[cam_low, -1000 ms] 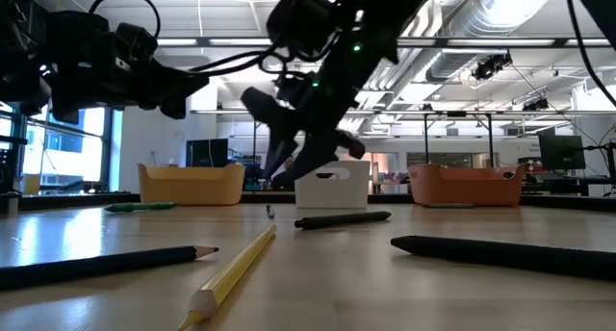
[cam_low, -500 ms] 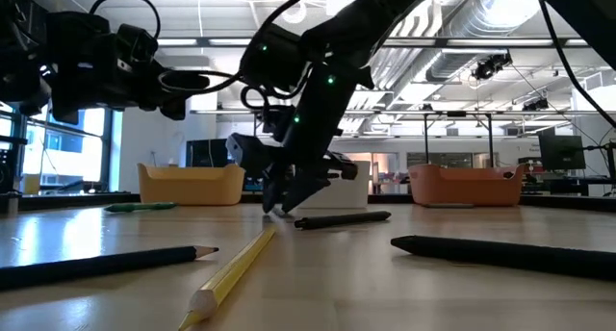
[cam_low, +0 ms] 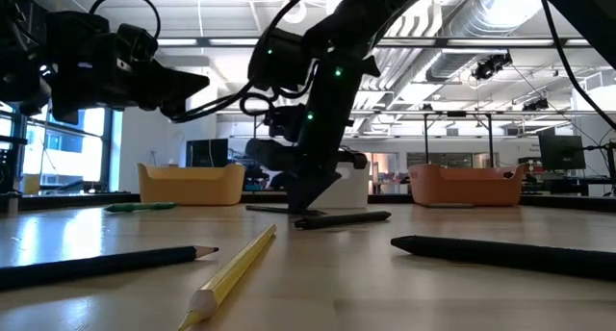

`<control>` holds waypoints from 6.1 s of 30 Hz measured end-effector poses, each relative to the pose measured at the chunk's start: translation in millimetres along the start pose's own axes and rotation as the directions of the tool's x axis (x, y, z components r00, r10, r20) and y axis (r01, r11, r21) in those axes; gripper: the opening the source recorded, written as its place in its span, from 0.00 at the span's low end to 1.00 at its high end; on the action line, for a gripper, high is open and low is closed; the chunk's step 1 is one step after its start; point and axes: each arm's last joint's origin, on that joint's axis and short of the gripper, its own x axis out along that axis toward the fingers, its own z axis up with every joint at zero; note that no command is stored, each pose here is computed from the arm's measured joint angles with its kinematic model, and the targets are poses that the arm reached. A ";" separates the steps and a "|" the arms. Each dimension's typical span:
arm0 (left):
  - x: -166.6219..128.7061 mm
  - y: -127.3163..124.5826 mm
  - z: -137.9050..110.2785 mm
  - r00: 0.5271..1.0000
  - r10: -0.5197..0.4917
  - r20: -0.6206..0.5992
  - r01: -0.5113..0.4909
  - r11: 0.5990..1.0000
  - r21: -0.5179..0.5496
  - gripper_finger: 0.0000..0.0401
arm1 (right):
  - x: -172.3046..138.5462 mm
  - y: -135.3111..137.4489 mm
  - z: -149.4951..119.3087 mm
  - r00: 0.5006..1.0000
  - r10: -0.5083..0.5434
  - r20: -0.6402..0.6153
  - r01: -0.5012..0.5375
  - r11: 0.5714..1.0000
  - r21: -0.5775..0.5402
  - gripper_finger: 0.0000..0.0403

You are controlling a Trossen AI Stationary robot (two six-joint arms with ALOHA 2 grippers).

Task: Sort crayons/erasers/pens/pencils in bins
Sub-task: Put the green pencil into the orange bin, then put the gray crayon into the yellow bin

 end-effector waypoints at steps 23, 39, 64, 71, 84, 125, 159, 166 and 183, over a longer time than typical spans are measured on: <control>-0.6 1.7 0.2 1.000 0.018 0.001 -0.018 1.000 -0.015 0.00 | -95.0 -44.4 9.6 0.992 0.002 -0.128 -0.033 0.970 -0.241 0.07; -0.7 1.9 0.2 1.000 0.022 0.001 -0.022 1.000 -0.018 0.00 | -219.2 -183.6 5.8 0.956 -0.289 -0.052 0.249 0.893 -0.375 0.07; -0.7 2.7 -1.2 0.999 0.050 -0.011 -0.050 0.998 -0.023 0.00 | -87.8 -359.6 -53.4 0.942 -0.284 -0.181 0.214 0.919 -0.330 0.07; -0.7 2.7 -1.3 0.999 0.050 -0.012 -0.050 0.998 -0.025 0.00 | -67.8 -362.5 -49.9 0.941 -0.283 -0.186 0.199 0.907 -0.372 0.07; -0.7 2.6 -1.9 0.999 0.046 -0.018 -0.046 0.999 -0.028 0.00 | -49.0 -363.2 -54.1 0.925 -0.279 -0.259 0.166 0.908 -0.385 0.10; -0.7 3.3 -1.6 0.998 0.067 -0.015 -0.068 0.997 -0.035 0.00 | -151.8 -204.4 -122.8 0.908 0.089 0.410 -0.237 0.916 0.325 0.00; -0.5 3.0 -1.6 0.998 0.060 -0.016 -0.061 0.994 -0.087 0.00 | -181.8 -56.0 -234.5 0.807 0.035 -0.590 0.491 0.515 0.703 0.21; -0.3 2.7 -1.6 0.998 0.058 -0.016 -0.059 0.994 -0.097 0.00 | -175.3 -61.7 -252.8 0.815 0.029 -0.578 0.469 0.552 0.689 0.27; 0.7 0.8 -0.9 0.999 0.047 -0.009 -0.047 0.995 -0.093 0.00 | -148.6 -74.0 -269.6 0.811 0.059 -0.582 0.458 0.554 0.695 0.27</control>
